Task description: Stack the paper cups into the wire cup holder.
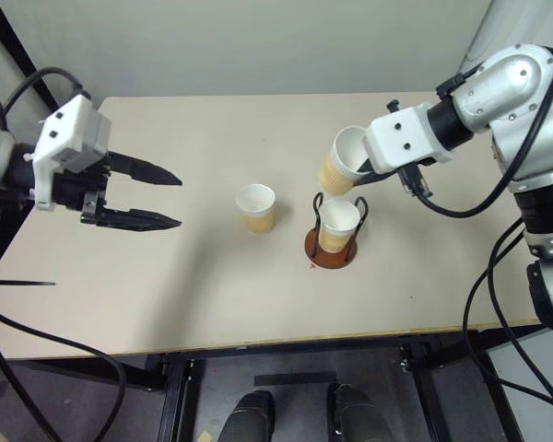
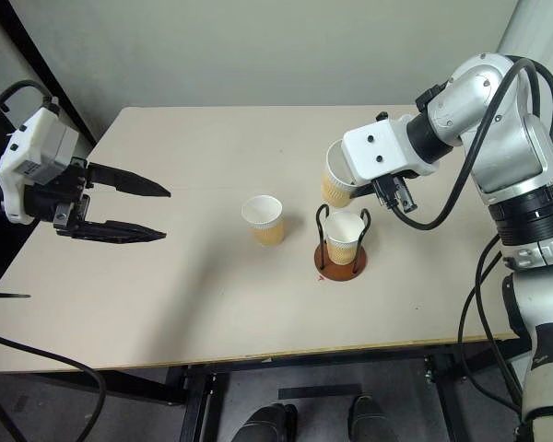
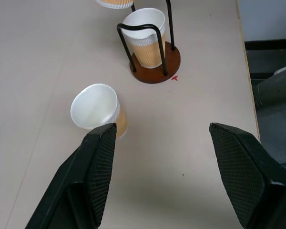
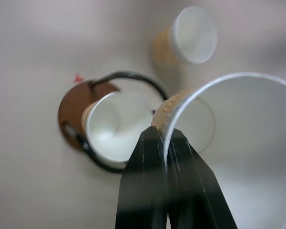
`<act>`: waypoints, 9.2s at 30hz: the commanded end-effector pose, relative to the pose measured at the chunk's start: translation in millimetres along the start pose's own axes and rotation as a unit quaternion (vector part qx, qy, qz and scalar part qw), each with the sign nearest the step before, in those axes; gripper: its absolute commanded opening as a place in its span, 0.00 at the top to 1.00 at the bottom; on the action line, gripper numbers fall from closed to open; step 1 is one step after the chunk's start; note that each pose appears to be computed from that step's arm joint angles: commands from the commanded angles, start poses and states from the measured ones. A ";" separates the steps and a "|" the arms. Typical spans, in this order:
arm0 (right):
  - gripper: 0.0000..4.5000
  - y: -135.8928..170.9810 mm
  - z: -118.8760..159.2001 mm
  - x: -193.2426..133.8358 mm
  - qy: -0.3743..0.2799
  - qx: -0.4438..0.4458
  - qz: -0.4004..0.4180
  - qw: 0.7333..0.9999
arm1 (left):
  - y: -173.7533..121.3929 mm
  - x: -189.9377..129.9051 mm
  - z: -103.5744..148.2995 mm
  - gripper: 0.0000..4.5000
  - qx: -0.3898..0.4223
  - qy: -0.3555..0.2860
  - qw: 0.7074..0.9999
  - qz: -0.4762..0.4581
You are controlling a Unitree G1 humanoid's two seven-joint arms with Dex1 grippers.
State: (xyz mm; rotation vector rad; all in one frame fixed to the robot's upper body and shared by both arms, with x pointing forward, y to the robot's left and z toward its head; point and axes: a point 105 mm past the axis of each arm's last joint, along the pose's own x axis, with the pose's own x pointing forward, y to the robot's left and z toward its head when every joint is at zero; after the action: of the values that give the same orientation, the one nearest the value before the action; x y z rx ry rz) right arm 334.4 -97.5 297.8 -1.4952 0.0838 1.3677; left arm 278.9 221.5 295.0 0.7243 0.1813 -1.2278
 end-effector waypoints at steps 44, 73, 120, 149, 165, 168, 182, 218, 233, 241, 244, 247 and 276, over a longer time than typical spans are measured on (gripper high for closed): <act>0.34 -24.7 37.0 -15.6 -0.078 -0.011 -0.008 0.997 | 6.3 -0.5 6.0 0.26 0.019 -0.003 1.000 0.011; 0.34 15.0 39.6 -62.7 -0.244 0.309 -0.089 0.915 | 62.5 102.3 -16.7 0.26 0.292 0.211 0.933 0.014; 0.33 37.5 7.2 -67.3 -0.177 0.348 -0.106 0.914 | 85.0 173.3 -20.4 0.00 0.302 0.190 0.934 -0.015; 0.33 45.3 -19.4 -67.0 -0.142 0.376 -0.111 0.909 | 74.1 145.6 35.0 0.99 0.232 0.089 0.962 -0.112; 0.33 76.1 -53.2 -86.8 -0.081 0.432 -0.133 0.888 | 61.6 140.6 133.8 0.99 0.229 -0.057 0.963 -0.134; 0.33 81.7 -50.7 -89.8 -0.078 0.438 -0.138 0.885 | 57.1 149.6 142.6 0.99 0.241 -0.057 0.957 -0.148; 0.33 86.2 -13.1 -105.5 -0.079 0.419 -0.195 0.883 | 41.2 182.8 151.2 0.99 0.273 -0.052 0.941 -0.195; 0.33 103.0 3.5 -99.9 -0.076 0.442 -0.240 0.861 | 26.4 219.1 150.1 0.99 0.286 -0.054 0.930 -0.225; 0.33 104.4 2.7 -98.3 -0.076 0.448 -0.237 0.859 | 23.4 227.4 143.6 0.99 0.281 -0.053 0.930 -0.229; 0.33 104.2 3.3 -96.8 -0.077 0.449 -0.235 0.858 | 22.0 232.4 137.3 0.99 0.281 -0.045 0.930 -0.231; 0.33 104.2 3.3 -96.6 -0.077 0.450 -0.236 0.858 | 22.1 234.2 131.9 0.99 0.288 -0.031 0.929 -0.232; 0.33 104.4 3.7 -96.2 -0.077 0.450 -0.235 0.858 | 22.6 237.3 127.4 0.91 0.290 -0.021 0.929 -0.228; 0.33 91.4 -111.6 -83.8 -0.055 0.516 -0.277 0.808 | 105.0 62.6 24.7 0.25 -0.025 -0.173 0.974 0.145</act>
State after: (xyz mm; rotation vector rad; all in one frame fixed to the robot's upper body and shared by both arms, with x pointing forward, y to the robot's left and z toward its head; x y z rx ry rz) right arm 315.1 -251.1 271.6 -0.4147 0.2812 0.7396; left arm 396.3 168.0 297.1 0.4516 -0.0729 -1.1138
